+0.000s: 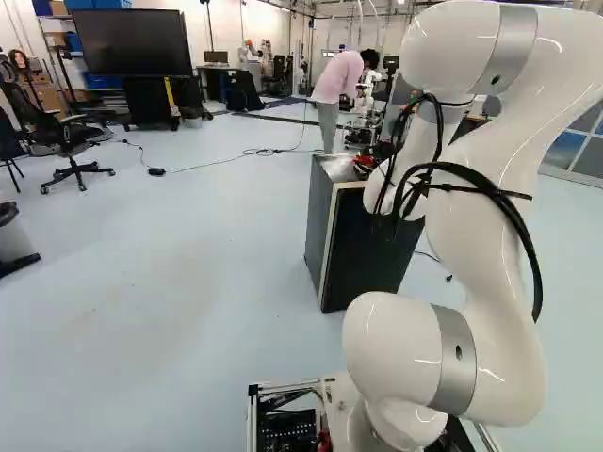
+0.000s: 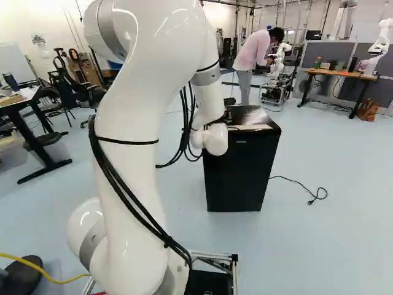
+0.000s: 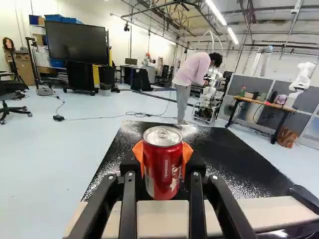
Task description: Grab a drink from the fridge
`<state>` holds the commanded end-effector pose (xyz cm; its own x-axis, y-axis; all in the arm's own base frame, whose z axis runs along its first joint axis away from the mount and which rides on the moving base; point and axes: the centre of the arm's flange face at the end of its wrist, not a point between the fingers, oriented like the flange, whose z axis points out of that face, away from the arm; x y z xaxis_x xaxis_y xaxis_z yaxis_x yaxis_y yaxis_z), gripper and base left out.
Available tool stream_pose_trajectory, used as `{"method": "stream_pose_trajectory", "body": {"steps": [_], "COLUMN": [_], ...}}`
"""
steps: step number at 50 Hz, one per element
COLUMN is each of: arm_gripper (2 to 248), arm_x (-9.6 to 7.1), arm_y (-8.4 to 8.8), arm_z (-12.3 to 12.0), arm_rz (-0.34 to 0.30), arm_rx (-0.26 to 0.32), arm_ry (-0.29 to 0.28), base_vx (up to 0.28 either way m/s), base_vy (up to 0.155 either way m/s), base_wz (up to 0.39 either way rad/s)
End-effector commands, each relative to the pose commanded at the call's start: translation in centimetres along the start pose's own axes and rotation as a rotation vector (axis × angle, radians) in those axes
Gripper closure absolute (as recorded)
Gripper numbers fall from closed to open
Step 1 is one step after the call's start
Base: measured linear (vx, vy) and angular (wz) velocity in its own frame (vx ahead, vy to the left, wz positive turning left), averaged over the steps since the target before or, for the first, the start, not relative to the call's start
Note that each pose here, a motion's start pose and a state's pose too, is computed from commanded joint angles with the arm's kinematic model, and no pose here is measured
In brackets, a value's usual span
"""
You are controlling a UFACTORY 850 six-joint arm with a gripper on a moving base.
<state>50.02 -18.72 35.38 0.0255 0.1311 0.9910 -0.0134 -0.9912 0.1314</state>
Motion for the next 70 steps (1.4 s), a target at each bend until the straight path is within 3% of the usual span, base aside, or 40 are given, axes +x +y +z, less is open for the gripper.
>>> {"method": "stream_pose_trajectory", "body": {"steps": [27, 40, 70], "arm_gripper": [156, 156, 156], "arm_x": [3.0, 3.2, 4.3], "arm_y": [0.4, 0.2, -2.8], "arm_z": [0.0, -0.1, -2.1], "arm_rz": [-0.023, -0.022, -0.004], "arm_rx": [-0.007, -0.008, -0.006], "arm_ry": [0.052, 0.052, 0.012], "base_vx": [0.0, 0.0, 0.0], "base_vy": [0.0, 0.0, 0.0], "base_wz": [0.0, 0.0, 0.0]}}
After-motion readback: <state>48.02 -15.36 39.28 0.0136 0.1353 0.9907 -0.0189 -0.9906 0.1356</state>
